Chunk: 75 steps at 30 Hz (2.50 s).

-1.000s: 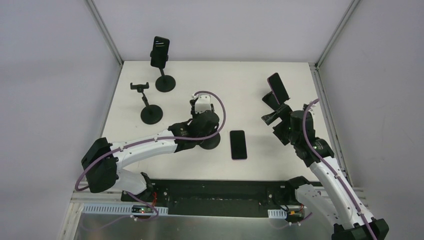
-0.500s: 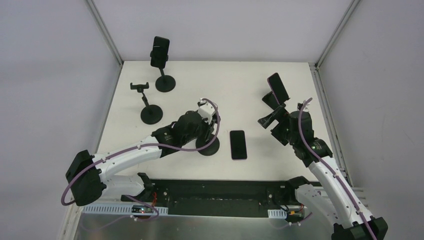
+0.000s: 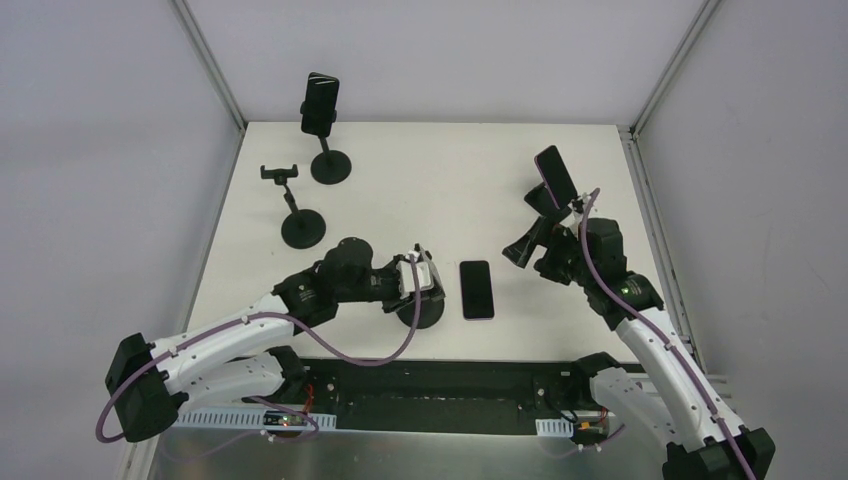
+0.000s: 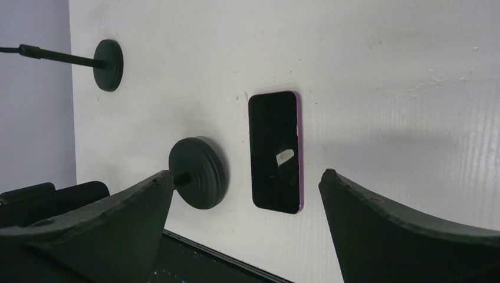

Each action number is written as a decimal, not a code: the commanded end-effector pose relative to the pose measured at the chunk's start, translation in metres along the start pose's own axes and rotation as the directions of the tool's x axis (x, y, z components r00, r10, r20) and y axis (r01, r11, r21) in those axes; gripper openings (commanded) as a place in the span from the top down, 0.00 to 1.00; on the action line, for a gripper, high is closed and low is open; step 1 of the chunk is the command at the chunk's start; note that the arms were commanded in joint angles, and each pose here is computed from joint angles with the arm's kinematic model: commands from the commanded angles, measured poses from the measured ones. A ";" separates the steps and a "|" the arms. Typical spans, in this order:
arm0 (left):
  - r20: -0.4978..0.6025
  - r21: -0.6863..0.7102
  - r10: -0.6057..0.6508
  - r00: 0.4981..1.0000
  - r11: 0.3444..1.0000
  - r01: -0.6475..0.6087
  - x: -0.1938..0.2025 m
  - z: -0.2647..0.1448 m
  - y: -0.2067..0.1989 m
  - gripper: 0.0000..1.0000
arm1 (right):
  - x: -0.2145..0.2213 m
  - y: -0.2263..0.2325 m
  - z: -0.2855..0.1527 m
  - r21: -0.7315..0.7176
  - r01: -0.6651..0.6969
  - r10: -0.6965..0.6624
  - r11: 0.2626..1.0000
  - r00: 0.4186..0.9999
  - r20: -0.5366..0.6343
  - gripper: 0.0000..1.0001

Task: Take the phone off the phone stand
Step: Adjust the phone stand with the phone at the center of the board, then remove the phone from the phone stand.

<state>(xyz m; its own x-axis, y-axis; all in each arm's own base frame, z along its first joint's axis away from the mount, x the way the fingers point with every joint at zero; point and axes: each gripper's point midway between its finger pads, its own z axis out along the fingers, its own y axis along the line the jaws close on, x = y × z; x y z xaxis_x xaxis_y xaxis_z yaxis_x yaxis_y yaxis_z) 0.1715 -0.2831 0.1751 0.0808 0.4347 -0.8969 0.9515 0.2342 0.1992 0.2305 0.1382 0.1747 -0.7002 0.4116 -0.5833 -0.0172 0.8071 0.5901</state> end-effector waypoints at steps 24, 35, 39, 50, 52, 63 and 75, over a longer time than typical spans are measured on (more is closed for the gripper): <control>-0.005 0.317 -0.008 1.000 0.948 0.009 0.009 0.002 0.005 0.64 | -0.018 0.016 -0.005 -0.026 0.047 -0.048 0.999 0.999 -0.005 0.01; 0.001 0.227 0.014 1.000 0.974 -0.014 -0.002 -0.007 0.019 0.25 | -0.025 0.026 -0.006 -0.048 0.031 -0.031 0.998 0.999 -0.009 0.01; 0.028 0.203 0.022 0.999 0.979 -0.027 -0.011 -0.014 0.020 0.21 | -0.037 0.032 -0.005 -0.055 0.000 0.002 0.998 0.999 0.038 0.01; 0.070 0.080 -0.079 0.994 0.994 0.073 -0.034 -0.026 0.034 0.08 | -0.053 0.061 -0.011 -0.116 -0.013 0.013 0.993 1.000 0.000 0.01; 0.083 0.081 -0.109 0.991 0.991 0.103 -0.037 -0.027 0.032 0.09 | -0.054 0.065 -0.011 -0.143 0.020 -0.020 0.989 1.000 0.004 0.01; 0.122 0.070 -0.202 0.972 0.978 0.194 -0.040 -0.021 0.032 0.24 | -0.048 0.069 -0.009 -0.163 0.039 -0.048 0.986 0.997 -0.052 0.01; 0.106 0.049 -0.192 0.976 0.981 0.188 -0.036 -0.008 0.038 0.26 | -0.047 0.066 -0.010 -0.153 0.039 -0.047 0.987 0.998 -0.046 0.01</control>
<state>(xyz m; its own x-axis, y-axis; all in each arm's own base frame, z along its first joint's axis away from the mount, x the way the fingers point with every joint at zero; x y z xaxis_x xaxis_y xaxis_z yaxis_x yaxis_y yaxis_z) 0.1952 -0.2761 0.2051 -0.1078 0.3255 -0.9394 0.9658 0.2584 -0.0213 0.2534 0.1673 0.2285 -0.7562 0.3570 -0.5484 -0.1091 0.7576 0.6436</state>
